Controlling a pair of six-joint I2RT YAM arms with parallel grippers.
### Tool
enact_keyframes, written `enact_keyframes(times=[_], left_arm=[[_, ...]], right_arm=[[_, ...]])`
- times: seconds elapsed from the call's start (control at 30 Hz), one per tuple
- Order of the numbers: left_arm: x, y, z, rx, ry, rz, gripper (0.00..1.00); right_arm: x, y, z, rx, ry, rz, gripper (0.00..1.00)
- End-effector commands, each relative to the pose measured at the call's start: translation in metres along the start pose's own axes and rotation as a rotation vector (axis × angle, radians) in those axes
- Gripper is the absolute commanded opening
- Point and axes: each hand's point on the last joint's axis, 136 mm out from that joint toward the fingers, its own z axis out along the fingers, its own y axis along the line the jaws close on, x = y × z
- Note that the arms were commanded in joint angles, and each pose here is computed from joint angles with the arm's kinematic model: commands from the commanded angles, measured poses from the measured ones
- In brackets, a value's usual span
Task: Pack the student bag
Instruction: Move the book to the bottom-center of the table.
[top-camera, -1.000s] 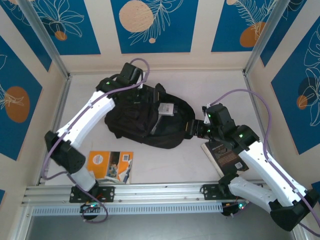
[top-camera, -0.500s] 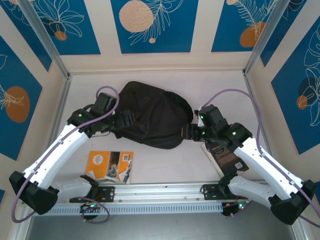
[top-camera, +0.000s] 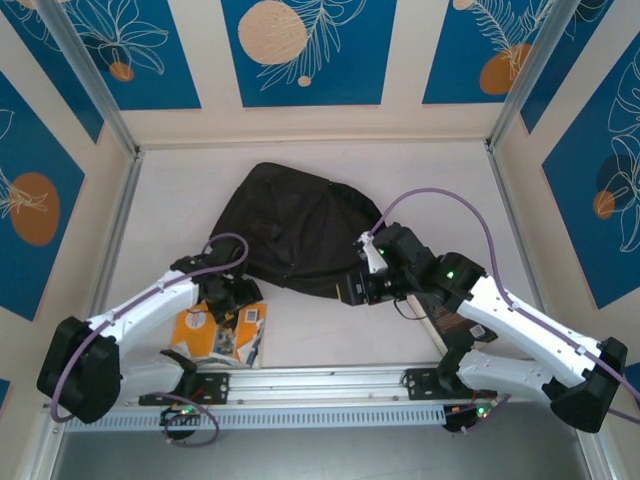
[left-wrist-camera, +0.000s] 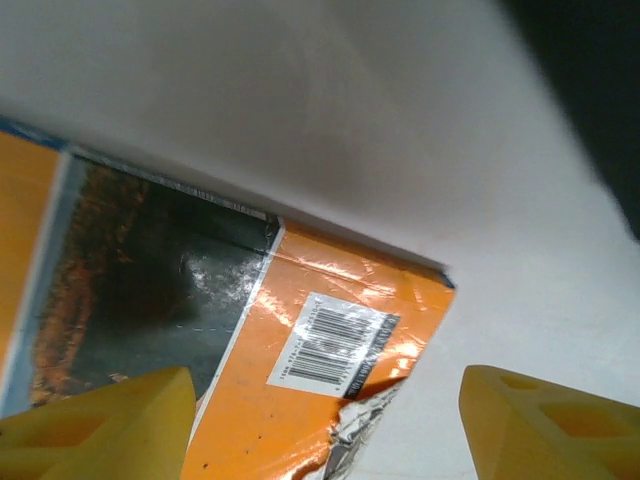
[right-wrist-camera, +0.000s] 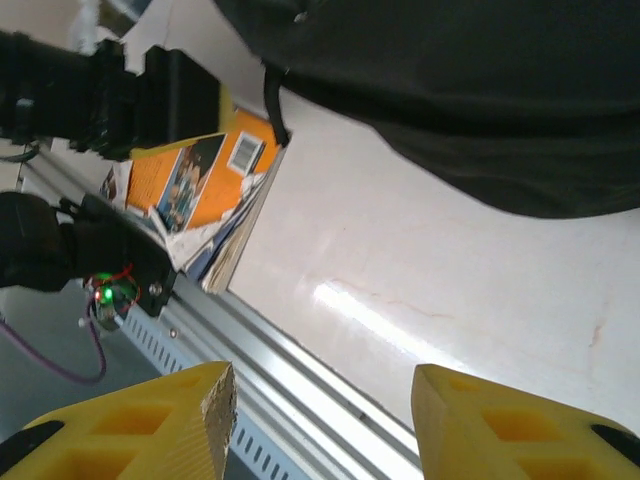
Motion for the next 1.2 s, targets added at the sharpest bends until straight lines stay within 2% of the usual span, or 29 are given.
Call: enact_keyframes(times=[0.0,0.23,0.4,0.57,0.67,0.77,0.83,0.93,1.03,1.17], left_arm=[[0.008,-0.008,0.013,0.071,0.041,-0.046,0.68],[0.031,-0.028,0.042,0.157,0.095,0.027,0.65],[0.048,-0.066,0.055,0.248,0.112,0.133,0.65],[0.069,-0.124,0.049,0.379,0.174,0.328,0.67],[0.074,-0.138,0.034,0.402,0.191,0.401,0.68],[0.066,-0.133,0.012,0.399,0.12,0.422,0.7],[0.056,-0.12,-0.003,0.373,0.054,0.406,0.71],[0.042,-0.086,-0.016,0.252,-0.019,0.334,0.69],[0.044,-0.055,-0.013,0.145,-0.005,0.264,0.64],[0.061,-0.036,0.001,0.125,0.074,0.213,0.54]], right_arm=[[0.009,0.008,0.005,-0.044,0.033,-0.035,0.5],[0.015,0.007,0.011,-0.054,0.059,-0.029,0.5],[0.022,0.004,0.016,-0.053,0.083,-0.02,0.5],[0.034,-0.004,0.026,-0.039,0.137,0.0,0.5],[0.043,-0.008,0.033,-0.034,0.178,0.012,0.5],[0.052,-0.009,0.041,-0.041,0.214,0.021,0.48],[0.058,-0.011,0.047,-0.036,0.236,0.021,0.44],[0.061,-0.012,0.059,-0.017,0.255,0.003,0.41],[0.056,-0.016,0.073,0.012,0.27,-0.025,0.41],[0.039,-0.018,0.097,0.057,0.289,-0.094,0.46]])
